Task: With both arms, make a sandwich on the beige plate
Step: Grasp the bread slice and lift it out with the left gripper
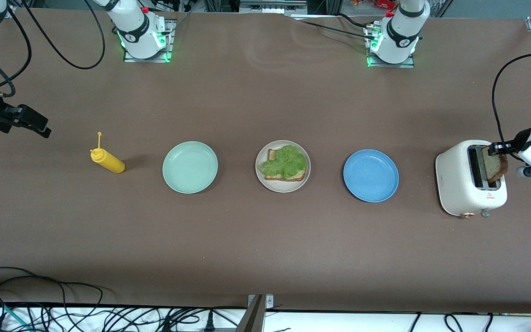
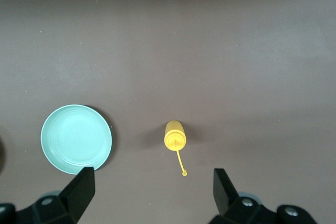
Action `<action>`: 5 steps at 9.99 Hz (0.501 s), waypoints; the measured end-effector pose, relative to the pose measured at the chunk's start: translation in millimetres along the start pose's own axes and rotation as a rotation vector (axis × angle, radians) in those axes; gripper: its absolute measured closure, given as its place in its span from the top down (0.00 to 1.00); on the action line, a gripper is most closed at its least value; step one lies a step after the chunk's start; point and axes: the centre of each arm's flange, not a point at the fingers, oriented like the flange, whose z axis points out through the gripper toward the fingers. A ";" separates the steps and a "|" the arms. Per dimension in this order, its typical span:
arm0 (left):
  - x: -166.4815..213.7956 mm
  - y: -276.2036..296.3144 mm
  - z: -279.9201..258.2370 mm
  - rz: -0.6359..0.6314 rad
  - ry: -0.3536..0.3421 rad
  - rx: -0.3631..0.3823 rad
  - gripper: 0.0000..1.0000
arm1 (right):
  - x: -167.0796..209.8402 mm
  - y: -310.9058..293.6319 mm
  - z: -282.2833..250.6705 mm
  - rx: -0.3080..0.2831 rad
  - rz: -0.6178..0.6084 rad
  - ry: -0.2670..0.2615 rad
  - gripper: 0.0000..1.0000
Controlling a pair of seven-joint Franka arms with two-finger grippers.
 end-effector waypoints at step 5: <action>6.2 8.1 -61.0 0.039 0.000 0.004 0.13 | 1.9 -0.9 11.8 -0.002 -0.001 -0.015 1.00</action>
